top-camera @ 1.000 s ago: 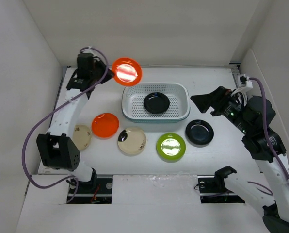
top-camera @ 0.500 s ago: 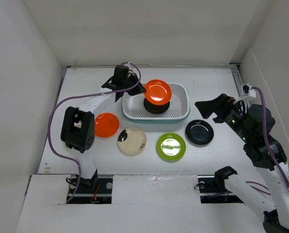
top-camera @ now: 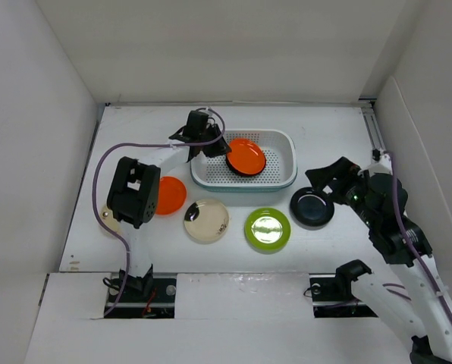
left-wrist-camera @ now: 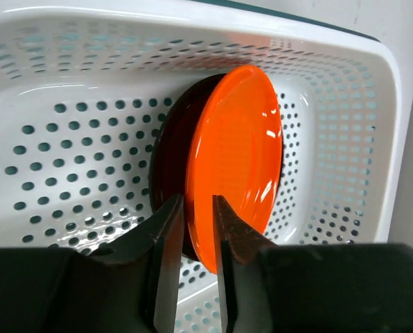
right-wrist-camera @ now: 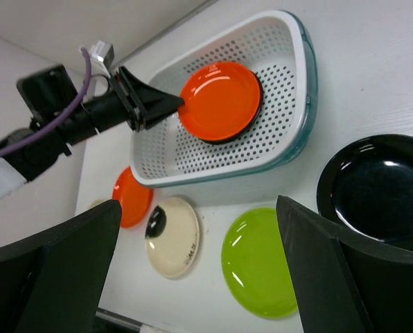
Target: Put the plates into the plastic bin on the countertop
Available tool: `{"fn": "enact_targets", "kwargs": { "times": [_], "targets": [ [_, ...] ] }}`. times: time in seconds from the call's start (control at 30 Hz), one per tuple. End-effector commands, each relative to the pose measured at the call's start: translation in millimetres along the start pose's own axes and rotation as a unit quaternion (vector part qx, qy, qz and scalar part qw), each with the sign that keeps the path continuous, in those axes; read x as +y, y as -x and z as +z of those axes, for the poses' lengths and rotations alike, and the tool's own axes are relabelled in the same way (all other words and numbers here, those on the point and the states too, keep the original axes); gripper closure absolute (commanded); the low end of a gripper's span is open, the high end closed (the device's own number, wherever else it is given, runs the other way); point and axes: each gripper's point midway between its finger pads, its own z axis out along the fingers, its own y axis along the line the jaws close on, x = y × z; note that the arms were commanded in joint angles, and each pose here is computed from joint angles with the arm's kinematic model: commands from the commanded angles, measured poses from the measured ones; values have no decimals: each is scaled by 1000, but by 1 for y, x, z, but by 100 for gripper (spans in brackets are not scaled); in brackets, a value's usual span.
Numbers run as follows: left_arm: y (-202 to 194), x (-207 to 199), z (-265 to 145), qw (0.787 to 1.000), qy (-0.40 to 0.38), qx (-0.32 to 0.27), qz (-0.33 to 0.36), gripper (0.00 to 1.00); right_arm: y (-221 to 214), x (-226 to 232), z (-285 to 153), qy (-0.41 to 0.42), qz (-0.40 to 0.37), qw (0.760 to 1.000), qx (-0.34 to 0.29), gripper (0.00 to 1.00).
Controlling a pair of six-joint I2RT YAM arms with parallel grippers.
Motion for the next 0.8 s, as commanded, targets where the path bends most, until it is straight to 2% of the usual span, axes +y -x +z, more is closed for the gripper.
{"fn": "enact_targets", "kwargs": {
  "times": [0.0, 0.07, 0.1, 0.2, 0.27, 0.3, 0.33, 0.6, 0.77],
  "targets": [
    [16, -11, -4, 1000, -1, -25, 4, 80, 19, -9, -7, -31, 56, 996, -54, 1],
    [14, -3, -1, 1000, 14, -24, 1, 70, 11, -15, -9, -39, 72, 996, -46, 1],
    [14, -3, -1, 1000, 14, -24, 1, 61, 10, -17, -9, -45, 79, 995, -46, 1],
    [22, -11, -12, 999, 14, -38, -2, 54, -5, -36, -10, -89, 119, 988, -32, 1],
    [22, -20, -21, 999, 4, -44, 4, 37, -22, -52, -13, -123, 141, 982, -12, 1],
    [31, -30, -33, 998, -4, -60, 12, 16, -26, -58, -15, -135, 163, 977, -15, 1],
    [32, -38, -38, 998, -8, -67, 17, 1, -33, -62, -16, -139, 163, 977, -6, 1],
    [55, -111, -103, 988, -65, -124, 69, 0, -83, -120, -6, -234, 222, 947, 3, 1],
    [68, -116, -146, 983, -30, -166, 76, 0, -117, -144, 4, -289, 258, 921, 35, 1]
  ]
}}
